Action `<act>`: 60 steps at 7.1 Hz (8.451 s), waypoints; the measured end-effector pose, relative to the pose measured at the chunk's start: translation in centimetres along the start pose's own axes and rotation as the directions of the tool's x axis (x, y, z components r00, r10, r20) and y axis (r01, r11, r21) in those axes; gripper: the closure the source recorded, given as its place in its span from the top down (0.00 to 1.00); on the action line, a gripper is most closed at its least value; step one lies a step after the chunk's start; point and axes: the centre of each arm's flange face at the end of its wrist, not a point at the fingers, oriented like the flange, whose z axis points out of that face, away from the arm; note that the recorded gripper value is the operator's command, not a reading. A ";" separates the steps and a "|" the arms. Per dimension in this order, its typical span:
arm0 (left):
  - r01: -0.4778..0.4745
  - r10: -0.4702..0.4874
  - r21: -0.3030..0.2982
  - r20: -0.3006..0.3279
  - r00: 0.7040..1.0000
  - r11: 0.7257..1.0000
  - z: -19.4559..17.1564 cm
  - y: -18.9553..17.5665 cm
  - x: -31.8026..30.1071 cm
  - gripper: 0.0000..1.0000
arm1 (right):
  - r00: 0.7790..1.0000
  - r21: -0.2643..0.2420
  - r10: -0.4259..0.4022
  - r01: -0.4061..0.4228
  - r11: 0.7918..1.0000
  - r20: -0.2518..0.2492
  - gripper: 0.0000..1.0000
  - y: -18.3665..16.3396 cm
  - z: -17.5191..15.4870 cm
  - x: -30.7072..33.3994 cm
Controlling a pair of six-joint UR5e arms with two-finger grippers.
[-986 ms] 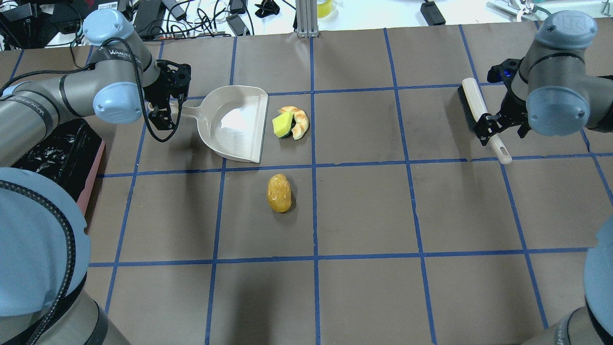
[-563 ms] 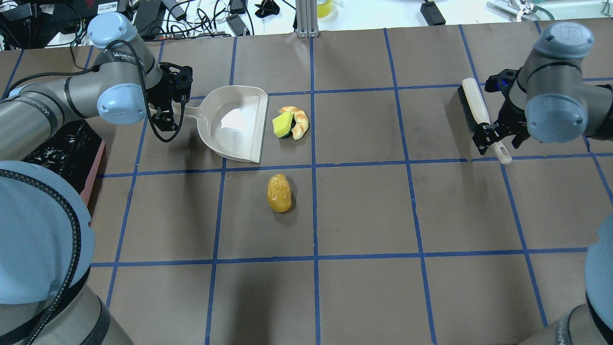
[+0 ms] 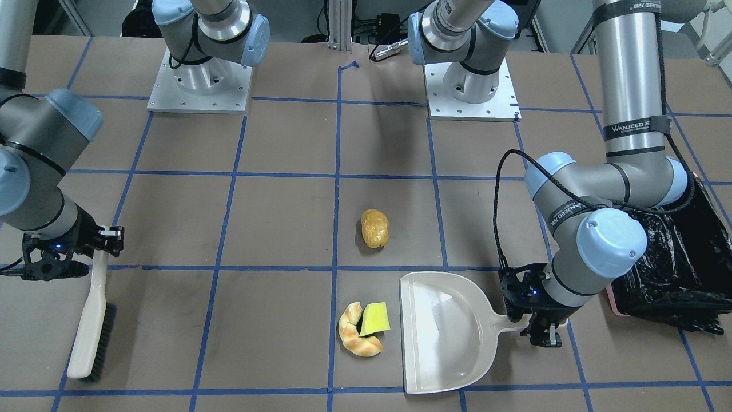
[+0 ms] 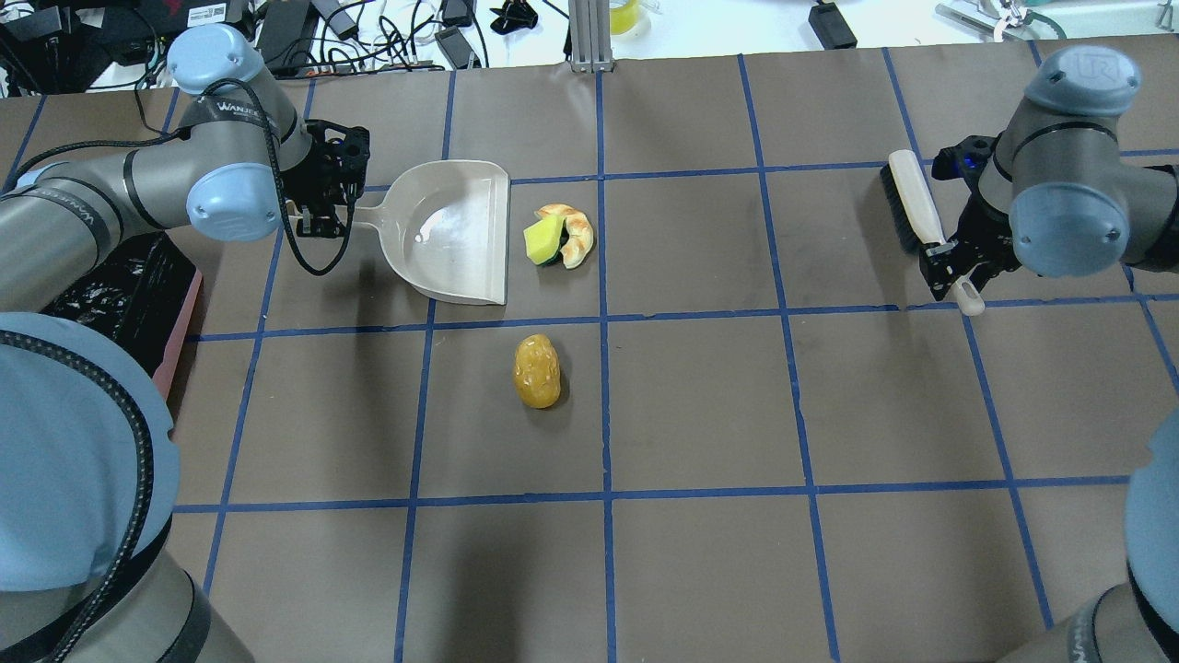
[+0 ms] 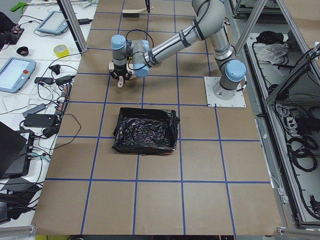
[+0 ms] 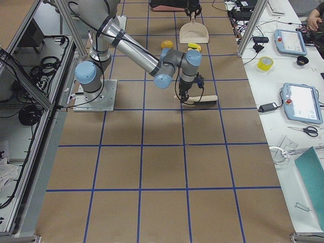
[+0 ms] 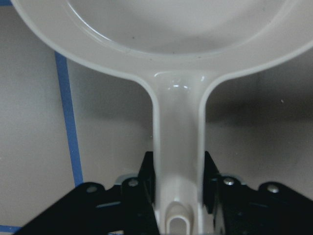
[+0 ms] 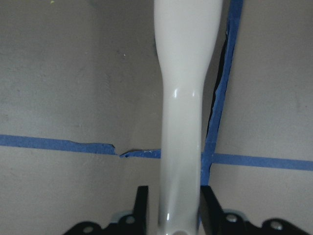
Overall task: Sweep and dump trash into bin
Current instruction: 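Close the right gripper on the white brush handle and lift it, then carry the brush with the right gripper toward the sponge and peel, then sweep the sponge and peel into the dustpan with the right gripper's brush, then sweep the yellow potato into the dustpan with the brush in the right gripper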
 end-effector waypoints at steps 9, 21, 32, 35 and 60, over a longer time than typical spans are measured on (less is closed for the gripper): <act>-0.007 0.007 -0.057 -0.008 1.000 0.998 0.1 0.6 -0.2 0.12 | 0.986 0.059 0.152 -0.155 0.986 0.065 0.00 -1.6 -4.4 -17.8; -0.012 0.011 -0.059 -0.018 1.000 0.998 0.3 0.5 0.0 0.12 | 0.975 0.033 0.214 -0.216 0.976 0.057 0.00 -3.4 -2.2 -51.0; -0.043 0.041 -0.048 -0.037 0.998 0.998 -1.4 1.3 2.9 0.06 | 0.952 -0.035 0.304 -0.303 0.952 0.038 0.00 -4.1 -12.0 -52.5; -0.067 0.063 -0.046 -0.078 0.995 0.997 -4.2 3.2 12.6 0.05 | 0.947 -0.090 0.320 -0.318 0.944 0.003 0.00 -1.0 -15.7 -45.0; 0.001 -0.004 -0.081 -0.027 1.000 0.997 -4.7 2.1 21.5 0.00 | 0.922 -0.028 0.373 -0.372 0.928 0.107 0.00 9.2 -7.2 -59.7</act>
